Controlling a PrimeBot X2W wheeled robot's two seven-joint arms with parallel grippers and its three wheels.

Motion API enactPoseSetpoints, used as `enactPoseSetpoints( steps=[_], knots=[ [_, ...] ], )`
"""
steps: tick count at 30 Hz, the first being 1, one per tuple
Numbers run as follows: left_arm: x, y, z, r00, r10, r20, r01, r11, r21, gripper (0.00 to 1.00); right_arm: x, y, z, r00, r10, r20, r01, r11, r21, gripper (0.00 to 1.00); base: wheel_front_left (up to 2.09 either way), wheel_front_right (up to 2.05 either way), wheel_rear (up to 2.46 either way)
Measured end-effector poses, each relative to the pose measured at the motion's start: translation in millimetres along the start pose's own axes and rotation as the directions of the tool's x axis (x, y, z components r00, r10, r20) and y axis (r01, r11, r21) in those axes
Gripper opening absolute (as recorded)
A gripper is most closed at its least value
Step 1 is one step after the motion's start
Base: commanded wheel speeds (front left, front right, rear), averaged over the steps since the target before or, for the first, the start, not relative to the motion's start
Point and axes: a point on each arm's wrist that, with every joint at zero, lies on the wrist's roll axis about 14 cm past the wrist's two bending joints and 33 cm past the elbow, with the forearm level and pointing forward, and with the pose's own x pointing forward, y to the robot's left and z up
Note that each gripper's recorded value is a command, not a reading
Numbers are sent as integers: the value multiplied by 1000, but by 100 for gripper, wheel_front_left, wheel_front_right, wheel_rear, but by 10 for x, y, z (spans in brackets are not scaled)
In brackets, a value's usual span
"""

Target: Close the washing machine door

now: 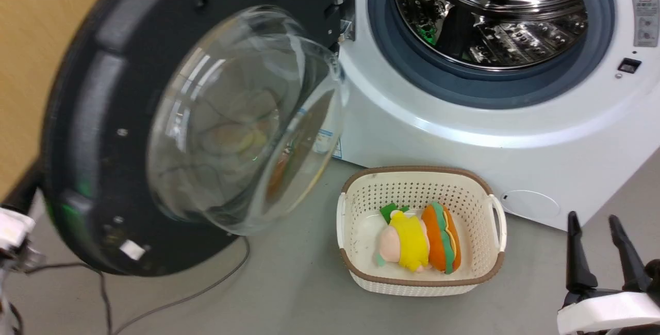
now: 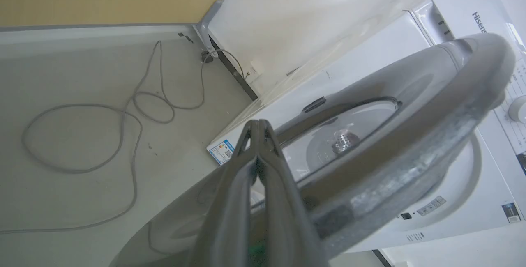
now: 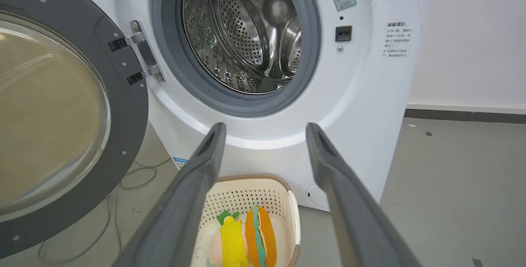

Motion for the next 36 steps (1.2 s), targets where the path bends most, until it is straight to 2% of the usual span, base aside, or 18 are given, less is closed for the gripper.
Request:
enactPoseSetpoints(
  steps=[8, 13, 16, 19, 24, 31, 36],
  knots=[
    [-326, -265, -566, 977, -133, -164, 125, 990, -57, 0, 78, 70, -39, 1000, 15, 5, -15, 999, 36, 100, 0, 0, 0],
    [-474, -589, -883, 936, -234, -263, 227, 972, -58, 0, 129, 109, -79, 1000, 25, 4, -25, 999, 43, 100, 0, 0, 0],
    [-528, -934, -1072, 887, -335, -318, 327, 942, -81, 0, 160, 138, -116, 999, 33, 0, -33, 998, 47, 100, 0, 0, 0],
    [-593, -1271, -1316, 816, -431, -385, 421, 900, -115, 0, 197, 139, -114, 999, 33, 9, -33, 998, 52, 100, 0, 0, 0],
    [-587, -1664, -1641, 731, -532, -426, 508, 842, -181, 0, 202, 56, -64, 1000, 9, 26, -11, 999, 52, 100, 0, 0, 0],
    [-424, -2152, -2187, 666, -631, -399, 522, 776, -355, 0, 137, -181, -50, 998, -55, 31, 54, 997, 48, 100, 0, 0, 0],
    [-343, -2444, -2682, 622, -658, -425, 509, 752, -419, 0, 58, -361, -50, 994, -104, 30, 103, 994, 43, 100, 0, 0, 0]
  ],
)
